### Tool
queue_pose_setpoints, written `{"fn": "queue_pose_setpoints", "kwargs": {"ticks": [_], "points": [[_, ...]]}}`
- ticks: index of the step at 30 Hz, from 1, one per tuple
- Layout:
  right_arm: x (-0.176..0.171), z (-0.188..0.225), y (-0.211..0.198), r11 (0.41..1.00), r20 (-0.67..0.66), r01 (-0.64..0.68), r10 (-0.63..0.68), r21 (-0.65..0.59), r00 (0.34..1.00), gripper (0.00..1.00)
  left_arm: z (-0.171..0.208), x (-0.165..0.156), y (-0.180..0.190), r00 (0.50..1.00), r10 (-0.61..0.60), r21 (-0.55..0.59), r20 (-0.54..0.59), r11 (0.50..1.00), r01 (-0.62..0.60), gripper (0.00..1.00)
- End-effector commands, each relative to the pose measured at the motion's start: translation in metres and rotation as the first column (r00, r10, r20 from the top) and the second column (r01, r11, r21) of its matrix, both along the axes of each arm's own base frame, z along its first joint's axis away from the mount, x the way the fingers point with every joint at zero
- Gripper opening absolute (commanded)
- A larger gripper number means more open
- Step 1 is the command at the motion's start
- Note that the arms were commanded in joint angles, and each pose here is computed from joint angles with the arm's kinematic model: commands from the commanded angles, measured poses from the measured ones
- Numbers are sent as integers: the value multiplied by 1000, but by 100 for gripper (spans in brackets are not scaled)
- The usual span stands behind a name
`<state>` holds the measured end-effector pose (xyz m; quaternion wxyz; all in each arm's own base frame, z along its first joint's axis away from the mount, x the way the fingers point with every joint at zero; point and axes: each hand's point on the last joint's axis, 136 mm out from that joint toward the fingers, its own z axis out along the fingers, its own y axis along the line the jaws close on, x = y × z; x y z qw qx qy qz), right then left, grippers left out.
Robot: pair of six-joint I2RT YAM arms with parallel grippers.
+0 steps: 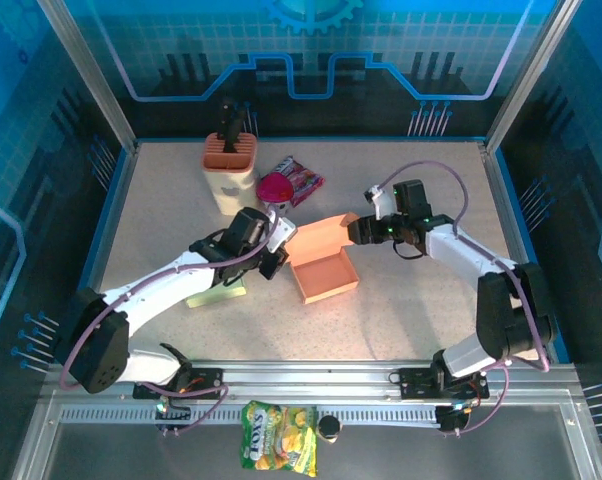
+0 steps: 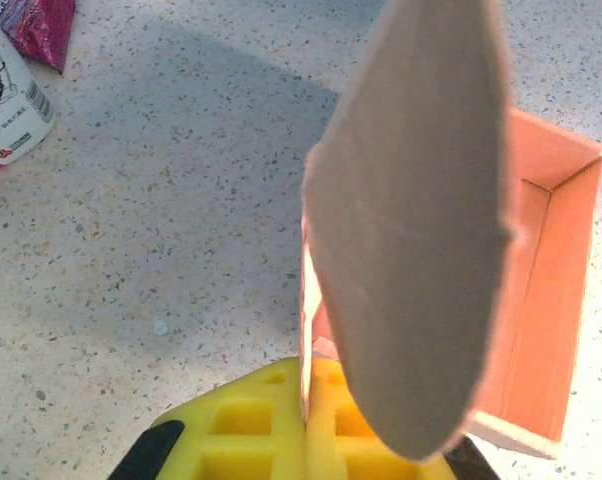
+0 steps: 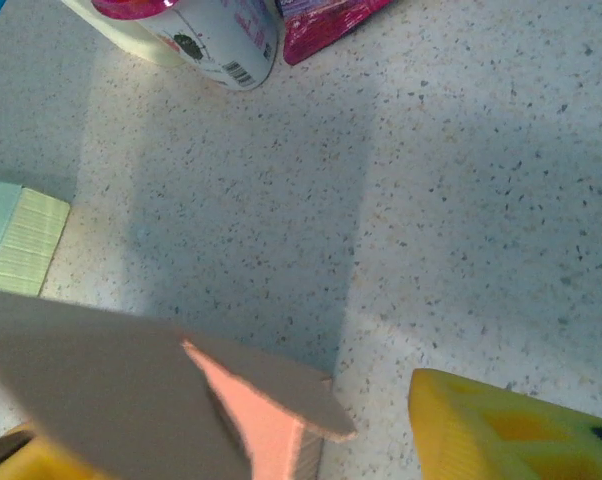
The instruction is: Fold the paper box
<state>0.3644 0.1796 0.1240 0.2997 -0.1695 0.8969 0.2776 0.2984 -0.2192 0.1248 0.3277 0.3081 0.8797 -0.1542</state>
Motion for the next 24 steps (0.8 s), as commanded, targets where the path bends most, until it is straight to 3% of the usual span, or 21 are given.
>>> {"fn": "queue_pose_setpoints", "kwargs": {"ticks": [1,6,13,20,24], "points": [[5,14,18,997,52,-70,69,16,996,47,-2,5,4,1000,4,18,13,1000,-4,0],[3,13,23,997,42,-73,72,10,996,34,-2,10,5,1000,23,23,13,999,-23,0],[-4,12,22,998,57,-48,50,-41,997,22,2,17,7,996,86,9,7,996,-86,0],[-11,17,19,993,99,-12,24,-117,995,20,5,23,8,987,162,-18,-9,987,-162,0],[-13,17,20,986,118,-4,24,-167,993,13,8,25,7,982,191,-39,3,981,-191,0]]}}
